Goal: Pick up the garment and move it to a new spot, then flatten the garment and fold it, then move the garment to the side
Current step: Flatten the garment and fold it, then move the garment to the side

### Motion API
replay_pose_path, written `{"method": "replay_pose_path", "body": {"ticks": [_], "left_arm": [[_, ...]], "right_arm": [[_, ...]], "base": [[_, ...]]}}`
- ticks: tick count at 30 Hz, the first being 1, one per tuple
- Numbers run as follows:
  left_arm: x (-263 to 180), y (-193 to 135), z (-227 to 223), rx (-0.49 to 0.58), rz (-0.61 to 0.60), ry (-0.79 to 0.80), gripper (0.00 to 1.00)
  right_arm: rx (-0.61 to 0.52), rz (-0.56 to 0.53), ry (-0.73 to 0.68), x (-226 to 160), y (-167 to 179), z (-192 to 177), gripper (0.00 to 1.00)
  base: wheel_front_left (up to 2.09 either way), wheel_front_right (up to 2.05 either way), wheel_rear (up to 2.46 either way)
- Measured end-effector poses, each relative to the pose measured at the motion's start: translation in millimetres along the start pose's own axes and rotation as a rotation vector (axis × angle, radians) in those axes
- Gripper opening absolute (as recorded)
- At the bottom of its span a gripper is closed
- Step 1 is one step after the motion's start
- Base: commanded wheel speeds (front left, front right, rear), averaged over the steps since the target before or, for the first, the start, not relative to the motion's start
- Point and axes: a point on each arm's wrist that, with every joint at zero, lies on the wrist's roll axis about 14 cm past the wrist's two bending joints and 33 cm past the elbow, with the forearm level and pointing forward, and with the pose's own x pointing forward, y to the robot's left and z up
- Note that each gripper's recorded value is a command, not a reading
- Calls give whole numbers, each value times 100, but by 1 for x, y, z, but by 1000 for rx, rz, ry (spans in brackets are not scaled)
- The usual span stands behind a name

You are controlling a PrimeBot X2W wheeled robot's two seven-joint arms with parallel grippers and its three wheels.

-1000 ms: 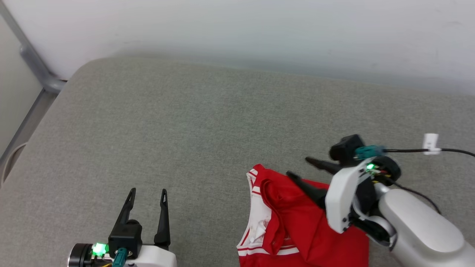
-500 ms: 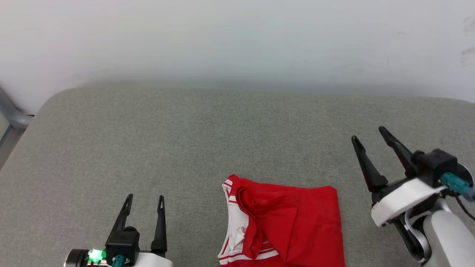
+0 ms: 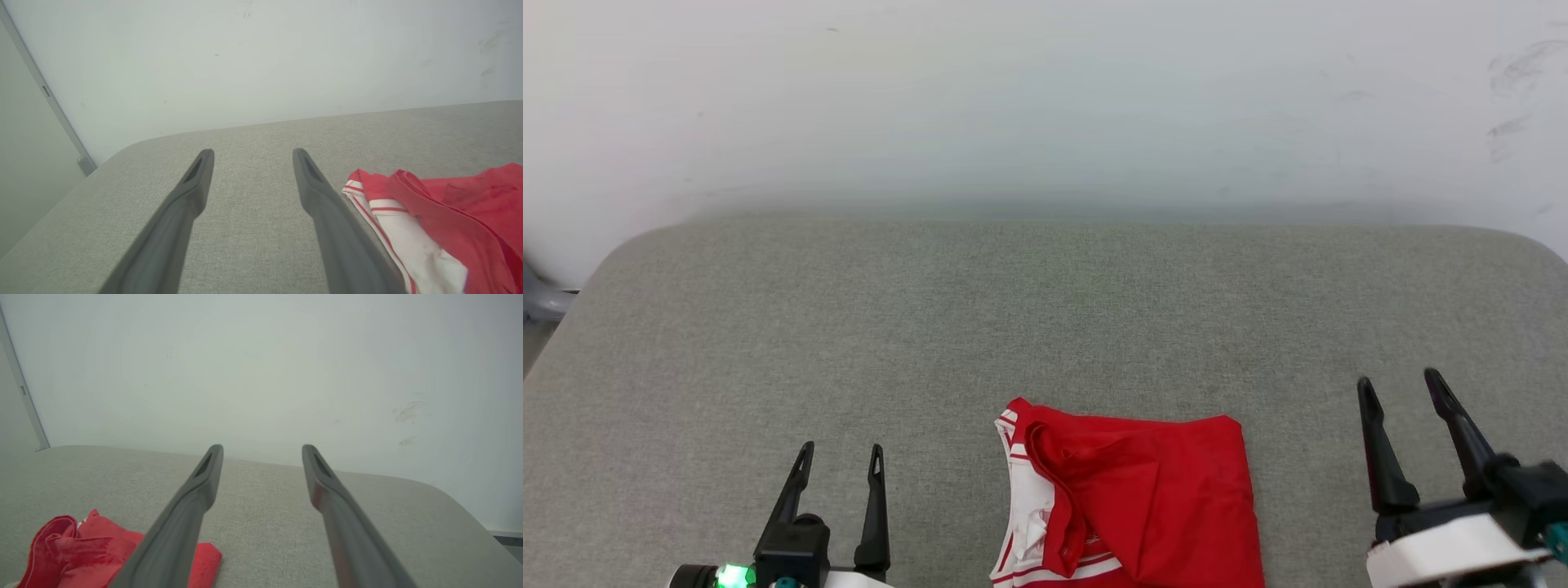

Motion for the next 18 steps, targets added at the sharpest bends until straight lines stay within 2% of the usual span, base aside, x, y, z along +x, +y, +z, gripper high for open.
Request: {"method": "replay_pose_path", "body": {"ticks": [8, 18], "left_arm": [[-7, 2, -2, -1, 7, 8, 100], [-9, 4, -2, -4, 12, 9, 100]], "right_arm": [[24, -45, 30, -28, 0, -8, 100], [62, -39, 55, -36, 9, -16, 100]], "base": [[0, 0, 0], [0, 0, 0]]}}
